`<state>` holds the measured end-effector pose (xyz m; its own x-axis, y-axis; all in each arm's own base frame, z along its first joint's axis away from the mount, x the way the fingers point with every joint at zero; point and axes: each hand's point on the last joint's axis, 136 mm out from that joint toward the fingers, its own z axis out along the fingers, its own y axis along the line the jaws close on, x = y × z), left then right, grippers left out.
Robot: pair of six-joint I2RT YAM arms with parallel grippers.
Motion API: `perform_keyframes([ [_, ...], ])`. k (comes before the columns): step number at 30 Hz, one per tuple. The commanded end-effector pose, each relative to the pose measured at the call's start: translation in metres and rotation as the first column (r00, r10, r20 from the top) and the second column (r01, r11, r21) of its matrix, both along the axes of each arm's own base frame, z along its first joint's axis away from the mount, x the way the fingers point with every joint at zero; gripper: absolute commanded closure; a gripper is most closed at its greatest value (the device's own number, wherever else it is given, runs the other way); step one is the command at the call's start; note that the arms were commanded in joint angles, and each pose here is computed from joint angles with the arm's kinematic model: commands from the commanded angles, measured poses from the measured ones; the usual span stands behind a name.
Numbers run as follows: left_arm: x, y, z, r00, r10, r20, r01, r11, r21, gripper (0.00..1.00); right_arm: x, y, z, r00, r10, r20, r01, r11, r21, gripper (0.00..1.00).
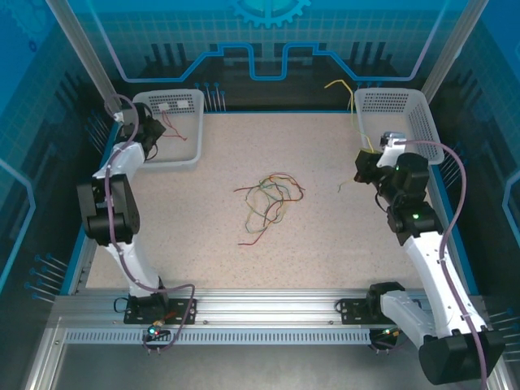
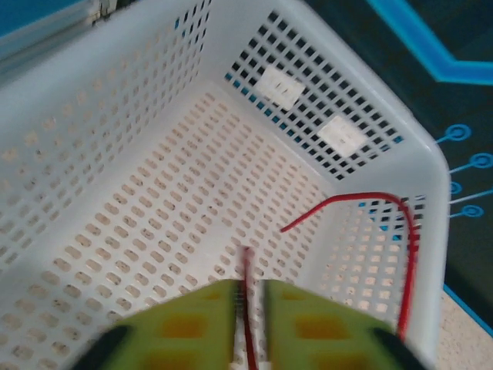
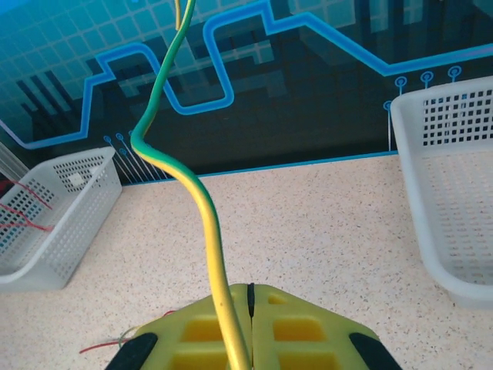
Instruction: Untangle the cables
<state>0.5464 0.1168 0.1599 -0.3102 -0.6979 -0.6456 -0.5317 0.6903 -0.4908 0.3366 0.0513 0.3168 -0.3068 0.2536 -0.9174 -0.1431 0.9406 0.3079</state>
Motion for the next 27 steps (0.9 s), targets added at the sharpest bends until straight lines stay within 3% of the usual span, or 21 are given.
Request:
perform_keyframes([
  [1, 0.008, 0.002, -0.008, 0.999, -0.019, -0.026, 0.019, 1.000, 0.007, 0.59, 0.002, -0.006, 0.004, 0.997, -0.005, -0.080, 0.008, 0.999, 0.042, 1.00],
  [5, 0.010, 0.005, -0.003, 0.999, -0.013, -0.050, 0.015, 0.999, 0.040, 0.34, 0.014, -0.018, -0.004, 0.981, -0.042, -0.190, 0.056, 0.996, 0.070, 1.00],
  [9, -0.003, -0.001, 0.024, 0.997, 0.003, -0.078, 0.006, 0.994, 0.112, 0.32, 0.032, -0.039, -0.021, 0.925, -0.103, -0.365, 0.152, 0.982, 0.108, 1.00],
  [12, -0.023, -0.022, 0.057, 0.998, -0.015, -0.059, 0.024, 0.988, 0.155, 0.31, 0.046, -0.055, -0.034, 0.853, -0.152, -0.499, 0.215, 0.974, 0.070, 1.00],
  [16, -0.057, -0.084, 0.097, 0.992, -0.130, 0.001, 0.127, 0.970, 0.206, 0.31, 0.060, -0.076, -0.042, 0.771, -0.220, -0.598, 0.252, 0.967, -0.031, 1.00],
  [19, -0.079, -0.141, 0.106, 0.965, -0.262, 0.007, 0.254, 0.941, 0.225, 0.31, 0.068, -0.094, -0.047, 0.719, -0.250, -0.649, 0.261, 0.962, -0.082, 1.00],
  [23, -0.105, -0.205, 0.093, 0.909, -0.416, 0.015, 0.408, 0.898, 0.165, 0.32, 0.076, -0.113, -0.058, 0.617, -0.284, -0.734, 0.262, 0.953, -0.148, 1.00],
  [27, -0.127, -0.241, 0.076, 0.864, -0.503, -0.007, 0.499, 0.856, 0.138, 0.32, 0.077, -0.130, -0.066, 0.551, -0.334, -0.765, 0.272, 0.938, -0.214, 1.00],
])
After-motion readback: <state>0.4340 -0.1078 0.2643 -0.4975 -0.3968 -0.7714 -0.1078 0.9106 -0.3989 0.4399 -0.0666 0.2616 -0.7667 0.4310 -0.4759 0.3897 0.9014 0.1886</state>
